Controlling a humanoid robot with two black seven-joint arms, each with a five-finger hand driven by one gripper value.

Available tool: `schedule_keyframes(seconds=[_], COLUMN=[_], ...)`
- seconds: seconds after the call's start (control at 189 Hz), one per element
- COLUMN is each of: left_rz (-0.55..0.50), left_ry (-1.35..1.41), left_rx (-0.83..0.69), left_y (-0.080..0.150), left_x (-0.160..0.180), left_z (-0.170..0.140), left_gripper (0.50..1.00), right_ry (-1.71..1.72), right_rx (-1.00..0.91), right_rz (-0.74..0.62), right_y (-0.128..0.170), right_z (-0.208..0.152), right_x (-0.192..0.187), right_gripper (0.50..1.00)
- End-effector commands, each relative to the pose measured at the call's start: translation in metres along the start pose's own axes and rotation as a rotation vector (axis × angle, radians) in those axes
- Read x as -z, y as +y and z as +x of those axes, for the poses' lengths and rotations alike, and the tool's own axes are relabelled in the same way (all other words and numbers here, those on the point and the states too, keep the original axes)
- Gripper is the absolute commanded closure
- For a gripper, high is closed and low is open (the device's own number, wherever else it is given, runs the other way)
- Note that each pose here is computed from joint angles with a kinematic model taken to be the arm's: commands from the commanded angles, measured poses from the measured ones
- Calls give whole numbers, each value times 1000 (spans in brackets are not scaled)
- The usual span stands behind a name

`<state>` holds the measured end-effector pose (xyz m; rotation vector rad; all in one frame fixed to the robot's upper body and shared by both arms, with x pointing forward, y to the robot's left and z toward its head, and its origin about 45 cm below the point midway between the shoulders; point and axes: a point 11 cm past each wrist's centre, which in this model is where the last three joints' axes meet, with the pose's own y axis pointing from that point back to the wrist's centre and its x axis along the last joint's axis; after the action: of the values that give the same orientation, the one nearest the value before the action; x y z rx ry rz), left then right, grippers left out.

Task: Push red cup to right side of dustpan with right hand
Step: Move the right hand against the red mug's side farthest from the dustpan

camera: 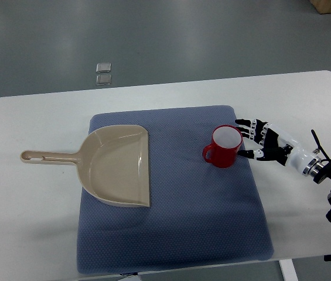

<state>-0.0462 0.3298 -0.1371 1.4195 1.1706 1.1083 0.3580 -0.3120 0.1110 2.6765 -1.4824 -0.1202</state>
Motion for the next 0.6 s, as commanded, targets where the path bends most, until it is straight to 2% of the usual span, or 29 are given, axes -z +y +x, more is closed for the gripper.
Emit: schedule_keyframes(seconds=[0.0, 0.593], left_rz=[1, -1], left_ry=[0, -1], left_rx=[0, 1], left_y=[0, 0], left_x=[0, 0], left_z=[0, 0], left_gripper=[500, 500], right_ry=[-2, -30], right_rx=[1, 46], right_rz=[4, 33], right_y=[-3, -18], right_z=[-3, -25], right_x=[0, 2], right_gripper=[570, 570])
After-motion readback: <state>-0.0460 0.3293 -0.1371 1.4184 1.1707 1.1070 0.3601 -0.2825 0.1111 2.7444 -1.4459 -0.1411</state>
